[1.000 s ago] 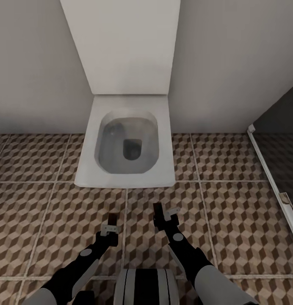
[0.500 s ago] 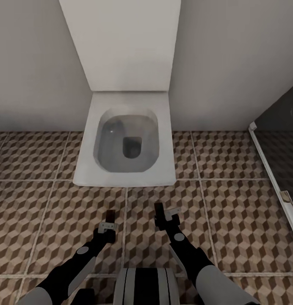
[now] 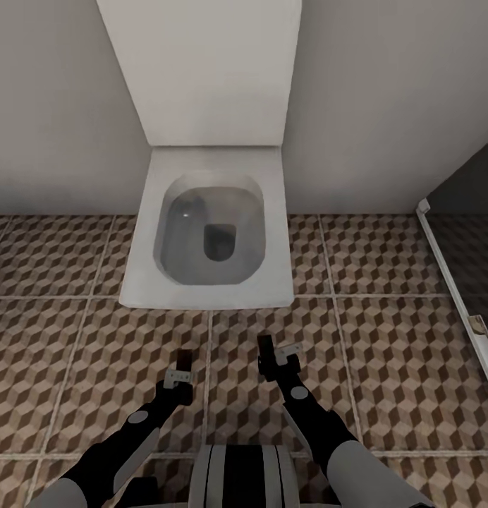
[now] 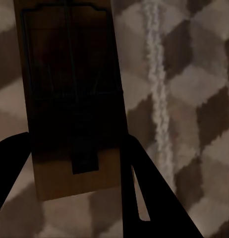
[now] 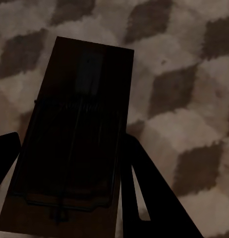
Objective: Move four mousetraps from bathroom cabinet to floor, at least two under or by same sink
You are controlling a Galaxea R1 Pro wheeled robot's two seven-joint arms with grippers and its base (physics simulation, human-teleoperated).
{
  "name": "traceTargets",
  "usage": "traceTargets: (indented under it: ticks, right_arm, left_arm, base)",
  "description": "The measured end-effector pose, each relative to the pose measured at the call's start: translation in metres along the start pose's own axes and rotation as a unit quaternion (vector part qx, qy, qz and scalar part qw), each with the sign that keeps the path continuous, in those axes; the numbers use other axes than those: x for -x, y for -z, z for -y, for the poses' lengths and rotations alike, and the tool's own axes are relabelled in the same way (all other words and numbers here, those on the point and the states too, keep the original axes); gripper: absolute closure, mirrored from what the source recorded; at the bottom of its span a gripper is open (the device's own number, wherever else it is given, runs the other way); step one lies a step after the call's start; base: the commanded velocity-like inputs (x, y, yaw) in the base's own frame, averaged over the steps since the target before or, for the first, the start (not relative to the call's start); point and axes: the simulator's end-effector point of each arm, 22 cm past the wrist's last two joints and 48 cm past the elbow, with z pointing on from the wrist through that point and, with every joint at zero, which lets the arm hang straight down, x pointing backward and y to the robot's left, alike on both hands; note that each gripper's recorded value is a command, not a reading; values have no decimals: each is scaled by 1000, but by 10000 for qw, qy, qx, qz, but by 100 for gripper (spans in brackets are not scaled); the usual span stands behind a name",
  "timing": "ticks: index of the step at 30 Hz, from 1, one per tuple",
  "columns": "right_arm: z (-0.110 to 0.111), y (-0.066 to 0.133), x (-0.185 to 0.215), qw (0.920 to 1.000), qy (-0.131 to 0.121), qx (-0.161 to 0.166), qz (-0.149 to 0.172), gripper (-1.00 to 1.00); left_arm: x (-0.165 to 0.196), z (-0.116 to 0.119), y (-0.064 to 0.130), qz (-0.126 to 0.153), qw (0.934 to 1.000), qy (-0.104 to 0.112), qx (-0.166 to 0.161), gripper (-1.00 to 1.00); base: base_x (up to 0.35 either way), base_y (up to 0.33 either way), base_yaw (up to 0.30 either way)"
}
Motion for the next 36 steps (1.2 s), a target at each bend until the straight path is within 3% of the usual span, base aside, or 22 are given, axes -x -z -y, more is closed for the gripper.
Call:
traceTargets:
  ticks: [21,36]
  right_arm:
    - [-9,-16,-54,9991,-28,90,-419,100]
    - [-11,-17,-54,9991,-43,105,-408,100]
  left_arm:
    - [-53,-3,-16,-456,9989,97,1,100]
    - [-38,4,-17,-300,9995,105,-93,100]
  base:
    - [0,0,0]
    - [0,0,0]
